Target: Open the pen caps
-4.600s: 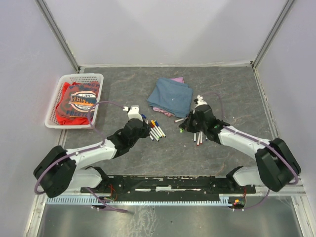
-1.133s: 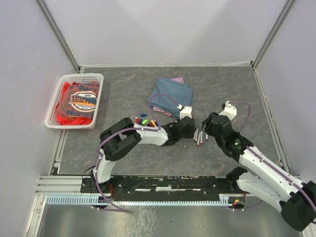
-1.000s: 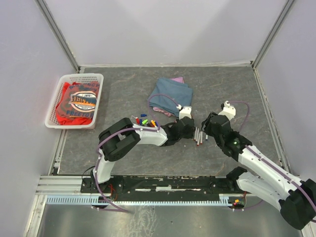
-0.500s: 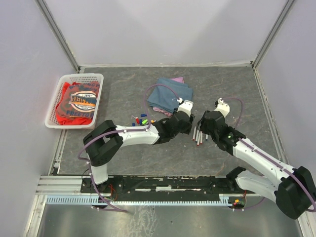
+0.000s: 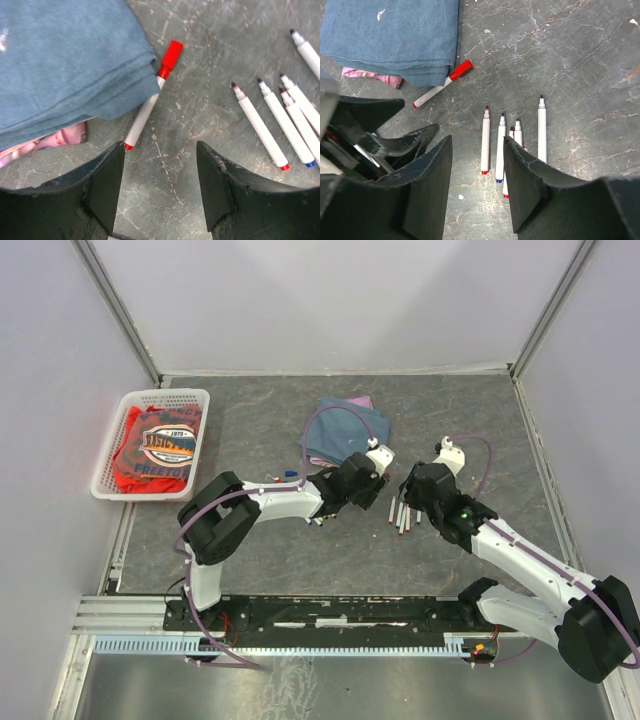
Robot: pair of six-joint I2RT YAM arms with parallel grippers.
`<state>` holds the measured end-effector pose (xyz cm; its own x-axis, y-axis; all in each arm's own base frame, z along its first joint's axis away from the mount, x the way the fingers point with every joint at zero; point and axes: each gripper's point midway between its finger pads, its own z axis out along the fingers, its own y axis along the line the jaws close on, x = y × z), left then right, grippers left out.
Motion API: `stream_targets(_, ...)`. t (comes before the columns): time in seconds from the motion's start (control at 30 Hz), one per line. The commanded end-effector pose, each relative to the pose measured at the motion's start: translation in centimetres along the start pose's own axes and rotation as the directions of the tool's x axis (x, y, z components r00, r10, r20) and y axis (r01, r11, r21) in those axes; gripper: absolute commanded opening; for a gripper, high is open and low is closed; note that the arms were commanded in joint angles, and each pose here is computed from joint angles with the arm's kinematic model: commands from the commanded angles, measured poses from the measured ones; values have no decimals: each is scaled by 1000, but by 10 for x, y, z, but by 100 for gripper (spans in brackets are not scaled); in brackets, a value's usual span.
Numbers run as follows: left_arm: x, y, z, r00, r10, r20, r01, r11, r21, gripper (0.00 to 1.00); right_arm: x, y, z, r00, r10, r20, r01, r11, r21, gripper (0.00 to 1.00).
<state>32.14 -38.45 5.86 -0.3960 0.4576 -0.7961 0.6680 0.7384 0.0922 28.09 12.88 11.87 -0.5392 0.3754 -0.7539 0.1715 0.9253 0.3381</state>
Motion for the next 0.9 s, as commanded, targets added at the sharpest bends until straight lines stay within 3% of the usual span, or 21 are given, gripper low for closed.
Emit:
stream_targets(0.0, -11, -9, 6, 994, 107, 23, -108, 992, 66, 65, -25, 16, -5, 998, 28, 59, -26, 999, -46, 52)
stream_targets(0.87, -9, 16, 26, 992, 122, 38, -123, 991, 50, 61, -22, 19, -6, 998, 41, 49, -37, 997, -64, 52)
